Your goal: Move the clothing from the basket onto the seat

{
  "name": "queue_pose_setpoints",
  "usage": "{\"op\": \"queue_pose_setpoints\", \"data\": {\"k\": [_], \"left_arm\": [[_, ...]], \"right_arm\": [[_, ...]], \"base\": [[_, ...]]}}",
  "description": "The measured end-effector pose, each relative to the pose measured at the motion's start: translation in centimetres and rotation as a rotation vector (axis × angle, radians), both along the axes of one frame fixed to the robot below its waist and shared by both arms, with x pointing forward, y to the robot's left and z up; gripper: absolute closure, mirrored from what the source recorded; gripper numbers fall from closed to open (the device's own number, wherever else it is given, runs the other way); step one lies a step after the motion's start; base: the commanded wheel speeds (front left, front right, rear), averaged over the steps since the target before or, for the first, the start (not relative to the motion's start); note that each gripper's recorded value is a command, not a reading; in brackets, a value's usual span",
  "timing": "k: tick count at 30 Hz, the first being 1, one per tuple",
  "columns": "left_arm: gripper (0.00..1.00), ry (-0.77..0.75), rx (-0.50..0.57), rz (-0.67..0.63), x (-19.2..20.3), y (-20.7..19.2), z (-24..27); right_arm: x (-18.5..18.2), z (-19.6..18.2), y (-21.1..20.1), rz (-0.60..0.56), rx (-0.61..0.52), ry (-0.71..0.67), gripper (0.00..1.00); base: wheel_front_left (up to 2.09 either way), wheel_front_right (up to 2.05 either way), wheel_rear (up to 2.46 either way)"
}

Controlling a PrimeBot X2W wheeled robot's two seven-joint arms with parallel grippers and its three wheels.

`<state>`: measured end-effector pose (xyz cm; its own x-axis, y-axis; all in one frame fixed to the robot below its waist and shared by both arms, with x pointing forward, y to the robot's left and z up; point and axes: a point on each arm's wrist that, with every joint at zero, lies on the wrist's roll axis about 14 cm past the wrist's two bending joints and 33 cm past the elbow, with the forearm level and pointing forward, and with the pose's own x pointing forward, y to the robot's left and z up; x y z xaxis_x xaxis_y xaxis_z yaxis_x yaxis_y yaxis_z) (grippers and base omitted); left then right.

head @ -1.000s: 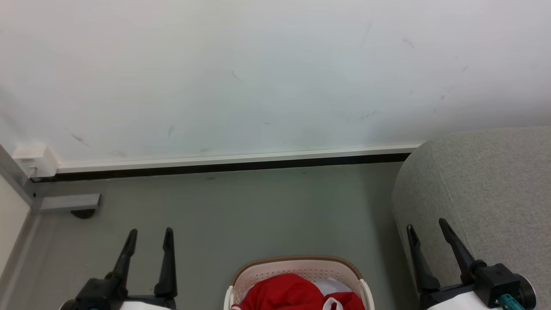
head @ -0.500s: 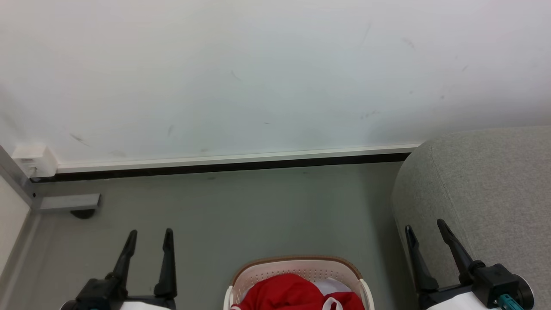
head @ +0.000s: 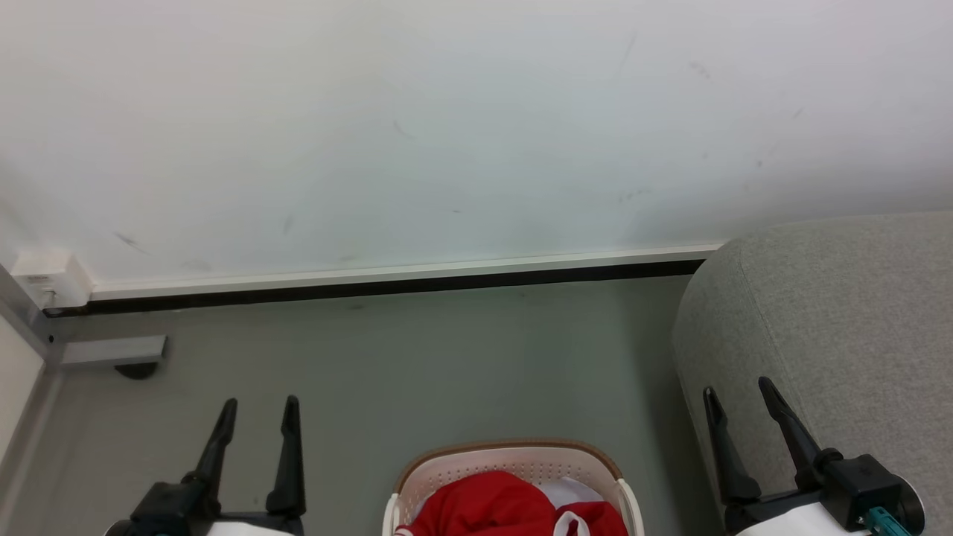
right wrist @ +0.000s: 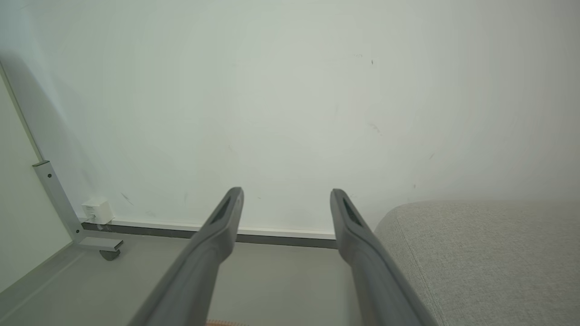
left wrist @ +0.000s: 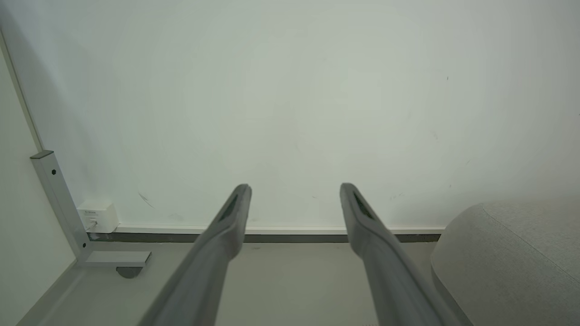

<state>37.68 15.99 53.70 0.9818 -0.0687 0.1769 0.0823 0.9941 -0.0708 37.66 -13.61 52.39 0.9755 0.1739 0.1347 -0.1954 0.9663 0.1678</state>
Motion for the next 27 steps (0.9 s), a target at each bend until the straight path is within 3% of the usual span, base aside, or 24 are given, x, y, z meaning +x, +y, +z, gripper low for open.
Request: {"op": "queue_pose_setpoints", "data": {"k": [12, 27], "left_arm": [[0.00, 0.023, -0.009, -0.045, 0.8, -1.5, -0.8], [0.00, 0.145, 0.002, -0.211, 3.4, -7.0, -5.0]], "right_arm": [[-0.3, -0.1, -1.5, -0.045, 0.018, 0.005, 0.00], [-0.6, -0.8, -5.6, -0.171, 0.086, 0.029, 0.00]], "base": [[0.00, 0.00, 0.00], [0.00, 0.00, 0.00]]}}
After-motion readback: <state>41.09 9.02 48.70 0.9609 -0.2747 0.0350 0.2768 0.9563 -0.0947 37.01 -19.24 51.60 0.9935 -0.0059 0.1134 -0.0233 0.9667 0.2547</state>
